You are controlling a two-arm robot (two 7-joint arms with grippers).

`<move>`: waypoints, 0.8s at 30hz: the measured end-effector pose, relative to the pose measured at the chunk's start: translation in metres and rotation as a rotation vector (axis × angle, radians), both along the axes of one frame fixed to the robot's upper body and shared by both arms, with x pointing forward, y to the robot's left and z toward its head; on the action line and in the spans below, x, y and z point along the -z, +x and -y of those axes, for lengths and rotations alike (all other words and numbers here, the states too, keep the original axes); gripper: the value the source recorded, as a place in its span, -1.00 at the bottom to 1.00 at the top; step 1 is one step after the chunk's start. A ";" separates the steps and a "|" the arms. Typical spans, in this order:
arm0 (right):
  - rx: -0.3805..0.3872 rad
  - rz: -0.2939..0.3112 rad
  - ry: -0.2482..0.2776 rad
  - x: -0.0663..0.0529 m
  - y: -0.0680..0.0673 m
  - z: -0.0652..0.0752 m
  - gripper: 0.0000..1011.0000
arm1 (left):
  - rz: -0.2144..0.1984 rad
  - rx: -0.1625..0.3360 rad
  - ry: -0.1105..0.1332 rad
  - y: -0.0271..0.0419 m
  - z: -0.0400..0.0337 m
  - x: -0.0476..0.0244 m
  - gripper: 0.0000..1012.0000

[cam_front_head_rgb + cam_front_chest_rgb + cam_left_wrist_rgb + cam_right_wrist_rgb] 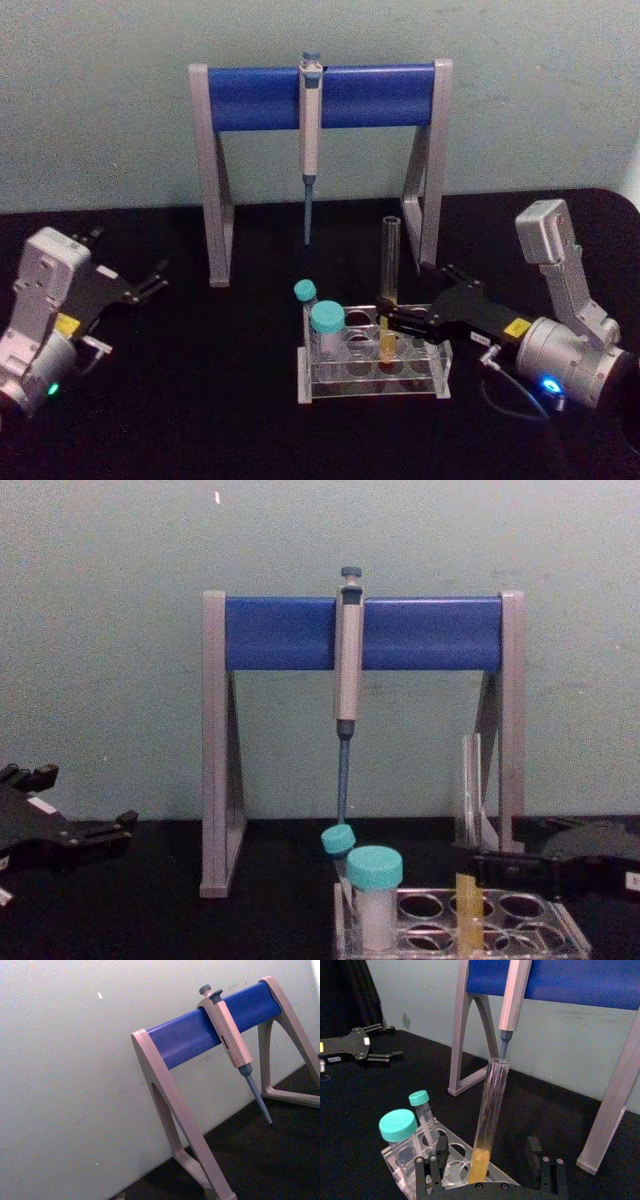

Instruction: Pick up the test tube from the test tube rack, shake it, then place it back into the test tube rack.

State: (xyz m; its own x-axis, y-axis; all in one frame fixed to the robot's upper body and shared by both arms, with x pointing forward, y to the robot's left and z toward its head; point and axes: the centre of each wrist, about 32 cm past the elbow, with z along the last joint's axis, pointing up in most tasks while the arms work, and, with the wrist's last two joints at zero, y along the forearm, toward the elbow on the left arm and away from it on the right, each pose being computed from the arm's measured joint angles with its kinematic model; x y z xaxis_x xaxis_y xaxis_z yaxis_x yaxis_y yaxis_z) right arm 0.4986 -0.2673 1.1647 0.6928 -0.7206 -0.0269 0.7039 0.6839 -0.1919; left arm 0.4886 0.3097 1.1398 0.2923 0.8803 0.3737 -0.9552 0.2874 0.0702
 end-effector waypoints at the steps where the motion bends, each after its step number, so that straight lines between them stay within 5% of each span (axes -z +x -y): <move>1: -0.002 -0.001 -0.001 0.001 0.002 0.000 0.98 | 0.000 0.000 0.000 0.0000 0.0000 0.0000 0.99; 24: -0.031 0.024 0.008 -0.004 0.026 -0.007 0.98 | 0.000 0.000 0.000 0.0000 0.0000 0.0000 1.00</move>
State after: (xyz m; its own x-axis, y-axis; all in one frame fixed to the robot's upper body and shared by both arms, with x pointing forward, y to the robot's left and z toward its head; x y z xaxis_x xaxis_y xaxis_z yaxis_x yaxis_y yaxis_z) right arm 0.5248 -0.2603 1.1691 0.7156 -0.6983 -0.0157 0.6864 0.7071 -0.1699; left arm 0.4886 0.3097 1.1398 0.2922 0.8803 0.3737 -0.9553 0.2873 0.0702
